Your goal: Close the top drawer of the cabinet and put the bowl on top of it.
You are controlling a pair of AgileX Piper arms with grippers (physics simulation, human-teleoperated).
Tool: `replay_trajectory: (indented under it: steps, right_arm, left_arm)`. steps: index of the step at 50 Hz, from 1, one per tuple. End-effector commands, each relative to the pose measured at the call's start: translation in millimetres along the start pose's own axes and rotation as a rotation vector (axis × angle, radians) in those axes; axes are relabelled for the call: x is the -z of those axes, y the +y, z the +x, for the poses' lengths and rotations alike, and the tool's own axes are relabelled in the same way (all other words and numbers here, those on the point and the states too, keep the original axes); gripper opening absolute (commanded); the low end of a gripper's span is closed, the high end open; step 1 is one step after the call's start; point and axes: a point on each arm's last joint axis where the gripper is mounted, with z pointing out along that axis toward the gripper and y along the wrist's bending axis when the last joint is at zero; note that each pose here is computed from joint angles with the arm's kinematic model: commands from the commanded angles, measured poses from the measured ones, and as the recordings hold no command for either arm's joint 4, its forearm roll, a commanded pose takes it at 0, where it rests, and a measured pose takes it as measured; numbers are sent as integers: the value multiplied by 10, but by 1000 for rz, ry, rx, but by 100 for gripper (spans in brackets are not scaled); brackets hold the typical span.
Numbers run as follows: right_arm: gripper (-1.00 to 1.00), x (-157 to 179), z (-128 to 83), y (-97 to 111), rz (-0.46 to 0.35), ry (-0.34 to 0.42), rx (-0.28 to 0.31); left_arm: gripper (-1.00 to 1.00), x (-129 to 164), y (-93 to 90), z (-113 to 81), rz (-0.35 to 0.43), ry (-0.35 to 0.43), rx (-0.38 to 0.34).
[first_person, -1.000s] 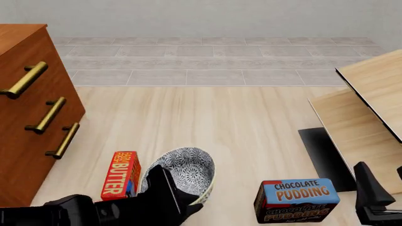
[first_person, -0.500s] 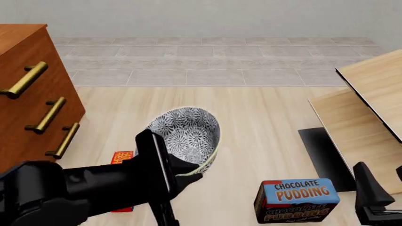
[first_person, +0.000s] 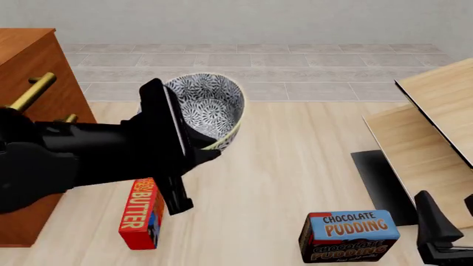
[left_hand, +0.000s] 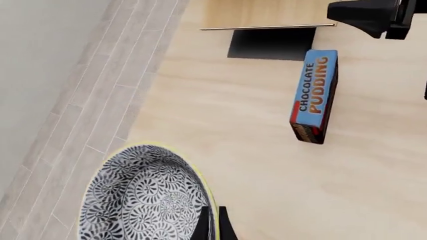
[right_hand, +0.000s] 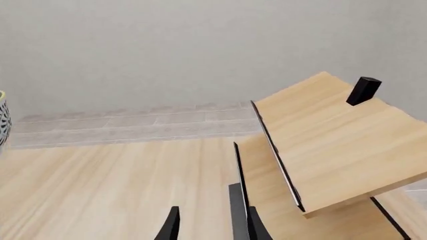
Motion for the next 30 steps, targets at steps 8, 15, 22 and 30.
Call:
replay_trajectory:
  steps: [8, 15, 22, 30]
  right_arm:
    - [100, -7, 1, -2, 3, 3, -2]
    - [100, -4, 3, -1, 2, 5, 1]
    - [100, -9, 9, 0, 0, 11, 4]
    - [100, -13, 11, 0, -1, 14, 5]
  left_arm:
    - [-100, 357, 465, -130, -97, 77, -83]
    - [-100, 698, 664, -368, -130, 74, -98]
    - [-100, 985, 882, -540, -181, 85, -120]
    - [-100, 1066, 1035, -530, -218, 127, -104]
